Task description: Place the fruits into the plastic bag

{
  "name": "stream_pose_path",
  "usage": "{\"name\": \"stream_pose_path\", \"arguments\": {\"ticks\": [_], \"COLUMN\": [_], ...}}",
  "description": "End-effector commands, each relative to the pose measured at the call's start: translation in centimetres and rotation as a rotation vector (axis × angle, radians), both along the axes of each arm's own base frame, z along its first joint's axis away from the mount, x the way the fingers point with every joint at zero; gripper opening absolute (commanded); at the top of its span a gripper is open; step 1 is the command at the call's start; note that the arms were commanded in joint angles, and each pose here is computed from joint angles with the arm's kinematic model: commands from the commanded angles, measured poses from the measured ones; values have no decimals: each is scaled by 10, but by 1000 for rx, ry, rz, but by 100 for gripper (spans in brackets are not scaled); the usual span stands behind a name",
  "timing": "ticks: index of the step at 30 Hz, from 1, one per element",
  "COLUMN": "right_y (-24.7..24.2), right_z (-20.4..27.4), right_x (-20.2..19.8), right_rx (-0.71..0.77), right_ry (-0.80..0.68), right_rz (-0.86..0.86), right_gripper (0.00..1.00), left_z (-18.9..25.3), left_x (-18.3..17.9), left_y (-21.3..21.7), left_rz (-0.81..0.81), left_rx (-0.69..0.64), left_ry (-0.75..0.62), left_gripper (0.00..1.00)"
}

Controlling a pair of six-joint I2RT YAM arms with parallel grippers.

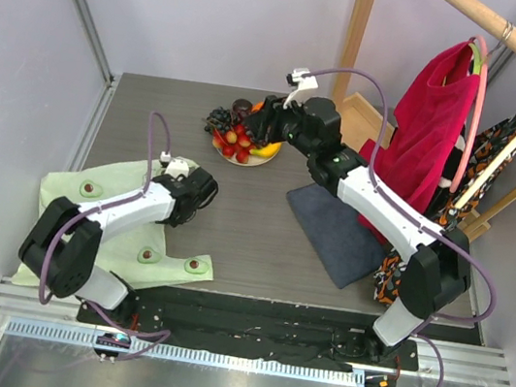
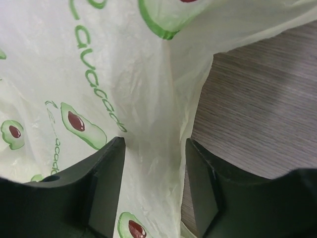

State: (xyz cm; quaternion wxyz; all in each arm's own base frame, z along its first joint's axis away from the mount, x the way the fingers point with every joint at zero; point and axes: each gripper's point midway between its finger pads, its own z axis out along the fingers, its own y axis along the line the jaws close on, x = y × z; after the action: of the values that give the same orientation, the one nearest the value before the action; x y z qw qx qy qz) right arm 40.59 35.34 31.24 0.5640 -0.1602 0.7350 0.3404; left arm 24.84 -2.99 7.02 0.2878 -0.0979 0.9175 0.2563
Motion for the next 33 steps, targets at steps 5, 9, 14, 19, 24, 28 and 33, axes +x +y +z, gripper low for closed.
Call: {"name": "stream_pose_path", "arguments": {"ticks": [5,9,14,19,24,28,33], "right_y": [-9,-8,-5,4,28,52,71], "right_z": [41,33,19,-20,-36,-56,-73], "right_x": [-11,-9,4,29,51,68,92], "right_rx": [50,33,-28,-206,-251,-307,-350], "right_ry": [-93,-79,-58,-28,-4,6,-3], "right_rz": [-2,-11,-37,-114,-98,-86,-131], "right_gripper": [58,58,58,58,58,58,56], "left_z": [11,59,122,149,144,154,151], "left_x": [9,19,30,27,25,23,21], "left_y": [-14,-24,-22,-5,18,42,36], "left_rz": [-46,-98,-192,-268,-247,-185,-229], "left_rx": [-72,-169,-286,-329,-233,-121,-155], "left_ry": [-26,-150,-286,-310,-263,-323,-397], "left_gripper": [2,0,0,0,0,0,0]}}
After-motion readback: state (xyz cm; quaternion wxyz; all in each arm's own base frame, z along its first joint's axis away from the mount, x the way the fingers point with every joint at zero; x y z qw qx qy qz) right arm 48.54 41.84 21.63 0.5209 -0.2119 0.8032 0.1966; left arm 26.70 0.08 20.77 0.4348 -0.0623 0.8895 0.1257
